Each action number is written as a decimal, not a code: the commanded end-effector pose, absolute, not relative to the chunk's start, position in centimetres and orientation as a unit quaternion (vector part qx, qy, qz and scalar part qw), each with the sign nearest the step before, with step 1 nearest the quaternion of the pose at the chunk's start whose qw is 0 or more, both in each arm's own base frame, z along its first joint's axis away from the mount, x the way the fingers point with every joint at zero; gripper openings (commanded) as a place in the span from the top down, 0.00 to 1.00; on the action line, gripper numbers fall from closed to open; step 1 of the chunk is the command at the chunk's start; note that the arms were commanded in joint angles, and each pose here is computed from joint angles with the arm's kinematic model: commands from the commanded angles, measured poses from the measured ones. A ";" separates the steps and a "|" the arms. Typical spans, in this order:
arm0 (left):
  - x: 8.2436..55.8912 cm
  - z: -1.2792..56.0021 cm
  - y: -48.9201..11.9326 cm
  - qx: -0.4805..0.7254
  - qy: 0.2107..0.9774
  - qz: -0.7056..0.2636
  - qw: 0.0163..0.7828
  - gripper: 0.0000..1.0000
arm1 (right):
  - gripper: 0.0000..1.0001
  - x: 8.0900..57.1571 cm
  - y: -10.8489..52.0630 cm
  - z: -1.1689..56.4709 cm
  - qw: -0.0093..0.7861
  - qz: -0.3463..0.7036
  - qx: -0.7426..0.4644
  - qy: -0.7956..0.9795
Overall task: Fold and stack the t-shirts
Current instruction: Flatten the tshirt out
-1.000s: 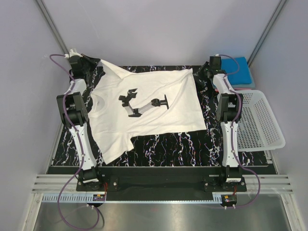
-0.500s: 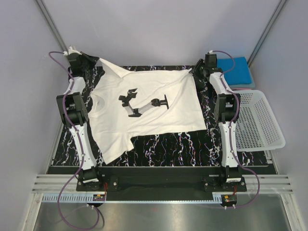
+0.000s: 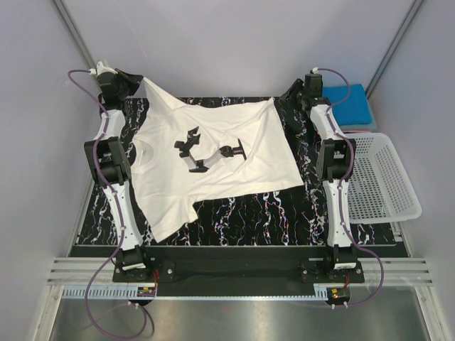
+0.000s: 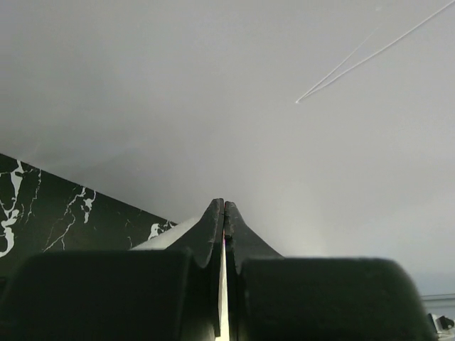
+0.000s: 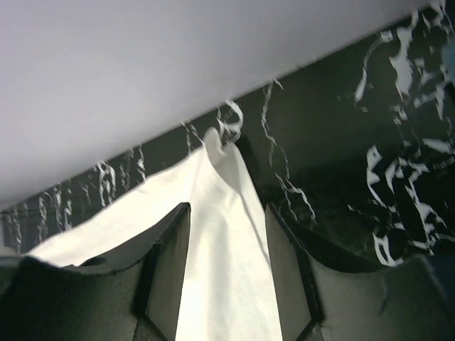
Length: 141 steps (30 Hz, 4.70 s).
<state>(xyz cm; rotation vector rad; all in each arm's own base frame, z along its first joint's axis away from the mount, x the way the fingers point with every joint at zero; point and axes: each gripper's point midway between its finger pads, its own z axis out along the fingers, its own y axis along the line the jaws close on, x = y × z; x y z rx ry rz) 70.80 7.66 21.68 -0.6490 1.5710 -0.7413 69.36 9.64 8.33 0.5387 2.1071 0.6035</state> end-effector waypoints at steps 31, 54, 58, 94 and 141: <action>43.3 11.8 -3.5 -0.482 0.786 -0.202 0.330 0.01 | 0.48 41.4 9.3 14.3 0.219 0.129 0.285 0.924; 12.9 4.6 -0.4 -0.699 0.699 0.041 0.146 0.54 | 0.48 33.5 9.5 10.2 0.180 0.075 0.384 0.903; 12.6 3.0 -1.6 -0.685 0.717 0.023 0.128 0.82 | 0.48 33.7 9.4 9.8 0.181 0.071 0.377 0.906; 19.2 7.0 1.2 -0.652 0.725 0.101 0.196 0.44 | 0.46 35.9 8.3 10.1 0.208 0.034 0.361 0.908; 15.9 1.3 -1.1 -0.561 0.800 0.122 0.172 0.57 | 0.43 34.1 9.3 6.7 0.159 0.048 0.378 0.911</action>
